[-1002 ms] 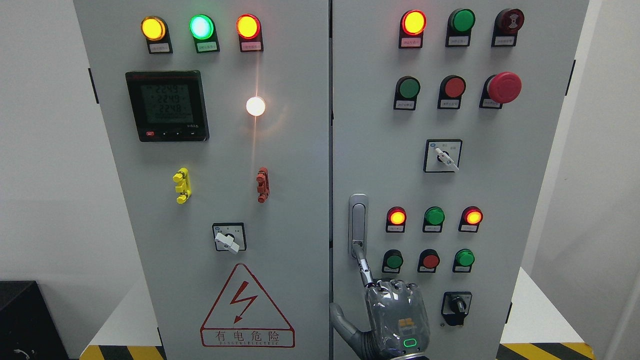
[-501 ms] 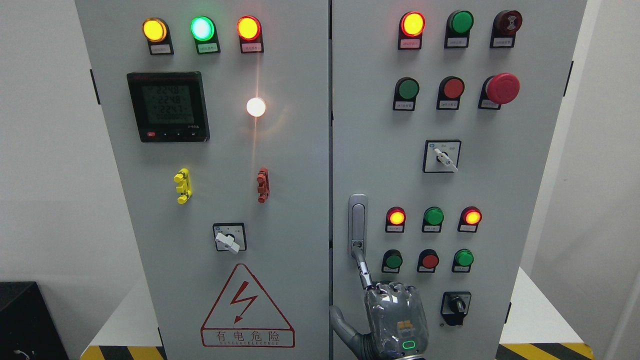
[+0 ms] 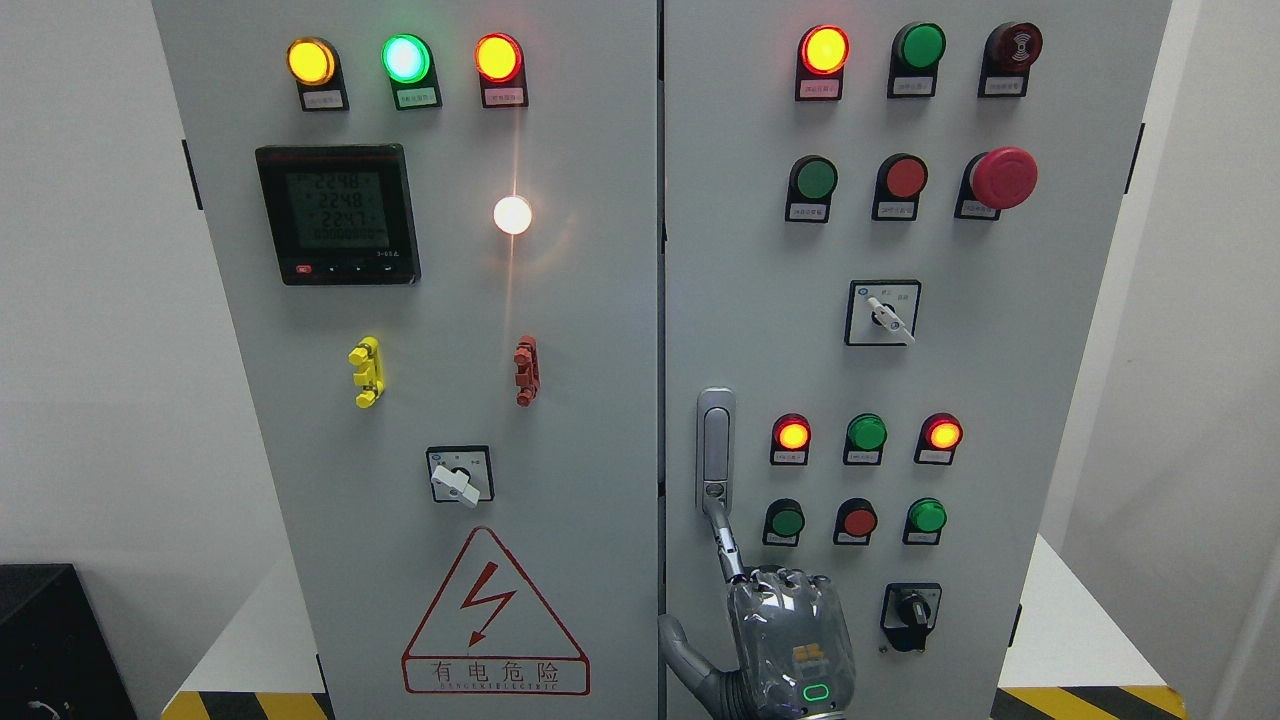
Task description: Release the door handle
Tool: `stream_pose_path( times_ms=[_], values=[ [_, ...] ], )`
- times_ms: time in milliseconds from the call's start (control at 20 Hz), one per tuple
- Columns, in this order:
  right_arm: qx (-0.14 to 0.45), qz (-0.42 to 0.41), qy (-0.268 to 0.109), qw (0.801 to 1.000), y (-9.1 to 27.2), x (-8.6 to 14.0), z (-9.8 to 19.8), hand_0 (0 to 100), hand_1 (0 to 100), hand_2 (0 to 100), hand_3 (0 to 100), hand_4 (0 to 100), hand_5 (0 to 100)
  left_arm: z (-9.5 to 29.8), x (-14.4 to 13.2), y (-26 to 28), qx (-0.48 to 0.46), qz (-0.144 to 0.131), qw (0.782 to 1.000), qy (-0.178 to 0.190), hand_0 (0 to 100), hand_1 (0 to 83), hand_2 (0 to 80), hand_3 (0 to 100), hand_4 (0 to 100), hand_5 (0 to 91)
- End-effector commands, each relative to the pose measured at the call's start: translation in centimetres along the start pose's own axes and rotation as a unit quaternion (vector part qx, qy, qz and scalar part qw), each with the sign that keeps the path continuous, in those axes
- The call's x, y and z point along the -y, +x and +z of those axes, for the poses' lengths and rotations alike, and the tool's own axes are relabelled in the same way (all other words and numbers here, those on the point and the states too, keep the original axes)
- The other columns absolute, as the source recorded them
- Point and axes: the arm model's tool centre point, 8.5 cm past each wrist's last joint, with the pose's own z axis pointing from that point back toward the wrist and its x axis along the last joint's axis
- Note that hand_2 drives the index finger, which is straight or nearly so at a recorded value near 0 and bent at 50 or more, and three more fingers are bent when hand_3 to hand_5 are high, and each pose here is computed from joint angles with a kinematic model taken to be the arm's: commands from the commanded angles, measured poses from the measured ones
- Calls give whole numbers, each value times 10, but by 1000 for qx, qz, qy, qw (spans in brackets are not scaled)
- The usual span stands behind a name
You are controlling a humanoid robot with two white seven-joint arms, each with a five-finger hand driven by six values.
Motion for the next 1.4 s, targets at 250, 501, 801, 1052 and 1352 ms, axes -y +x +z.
stream_pose_path(
  times_ms=[250,501,801,1052,1352],
  values=[
    [-3,1,5,1000,-1,-3,1,298,253,53,1000,1000,1000,0,-1,7,-2,-2,1000,2,120,556,0,0,0,0],
    [-3,1,5,1000,-1,-4,2,298,253,54,1000,1000,1000,0,-1,8,-1,-1,1000,2,120,556,0,0,0,0],
    [-5,1,8,1000,-2,-5,3,299,253,54,1000,1000,1000,0,-1,7,-2,-2,1000,2,120,556,0,0,0,0],
    [-4,0,8,1000,-1,-5,4,299,253,54,1000,1000,1000,0,-1,7,-2,-2,1000,2,120,556,0,0,0,0],
    [-4,1,5,1000,-1,-3,3,299,253,55,1000,1000,1000,0,-1,7,-2,-2,1000,2,120,556,0,0,0,0]
  ],
)
